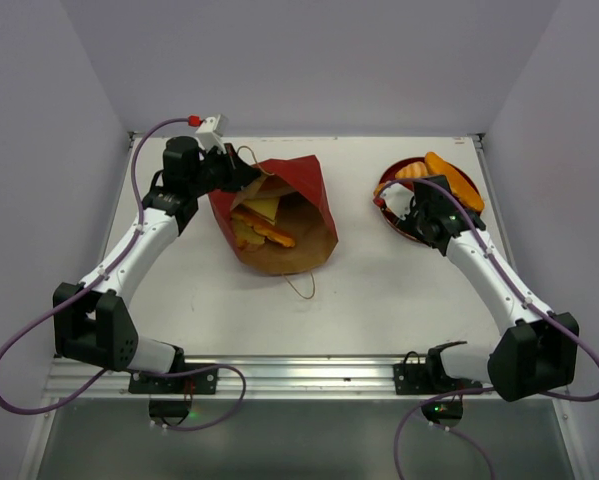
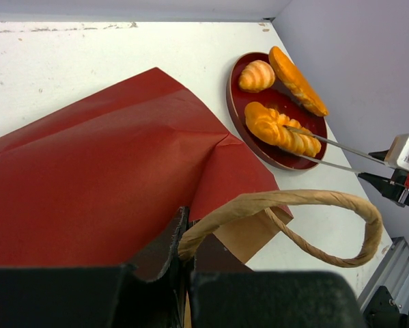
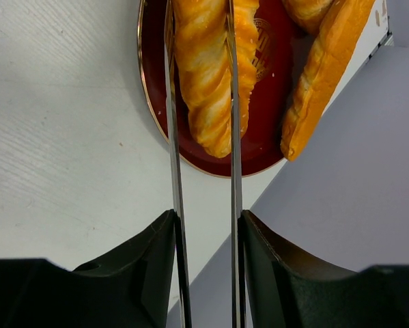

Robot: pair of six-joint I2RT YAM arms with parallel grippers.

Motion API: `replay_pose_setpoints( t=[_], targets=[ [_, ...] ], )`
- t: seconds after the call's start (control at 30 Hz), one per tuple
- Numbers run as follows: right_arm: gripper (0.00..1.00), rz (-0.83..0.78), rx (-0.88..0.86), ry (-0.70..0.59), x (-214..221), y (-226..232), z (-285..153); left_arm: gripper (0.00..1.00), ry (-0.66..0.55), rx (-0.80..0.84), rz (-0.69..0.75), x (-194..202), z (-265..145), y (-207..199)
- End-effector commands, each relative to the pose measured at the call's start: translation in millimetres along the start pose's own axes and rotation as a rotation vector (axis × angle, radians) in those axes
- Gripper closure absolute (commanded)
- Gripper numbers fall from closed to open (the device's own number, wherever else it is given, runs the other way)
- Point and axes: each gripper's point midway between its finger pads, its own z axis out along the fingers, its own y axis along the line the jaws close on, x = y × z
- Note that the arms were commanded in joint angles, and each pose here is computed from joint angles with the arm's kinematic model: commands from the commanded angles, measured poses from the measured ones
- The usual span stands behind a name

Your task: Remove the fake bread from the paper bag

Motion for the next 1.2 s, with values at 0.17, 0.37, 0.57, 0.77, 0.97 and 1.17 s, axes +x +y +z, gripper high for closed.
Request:
replay_pose_setpoints(
  t=[0.17, 0.37, 0.57, 0.77, 0.97, 1.17],
  targets=[
    [0.52, 0.051, 0.053, -0.079, -15.4, -18.3, -16.0, 1.0, -0.032, 0.011, 0.017, -8.4, -7.8, -4.0],
    [0.5, 0.055, 0.048, -0.083, -14.6, -16.7, -18.2, 1.0, -0.032, 0.011, 0.016, -8.1, -8.1, -4.2],
    [0.5, 0.066, 0.049, -0.114, -18.6, -18.8, -27.1, 1.0, -0.033, 0.013, 0.016, -8.7, -8.6, -5.0],
    [0.53, 0.099, -0.031, -0.238, -35.6, -12.4, -61.2, 1.0, -0.033, 0.012, 0.016, -9.7, -8.1, -4.8],
    [0.56, 0.129, -0.179, -0.453, -60.7, 5.1, -125.3, 1.0, -0.035, 0.009, 0.018, -11.9, -8.0, -5.1],
    [0.59, 0.074, -0.332, -0.659, -74.3, 30.5, -195.7, 1.0, -0.034, 0.004, 0.016, -14.5, -7.9, -5.3]
  ],
)
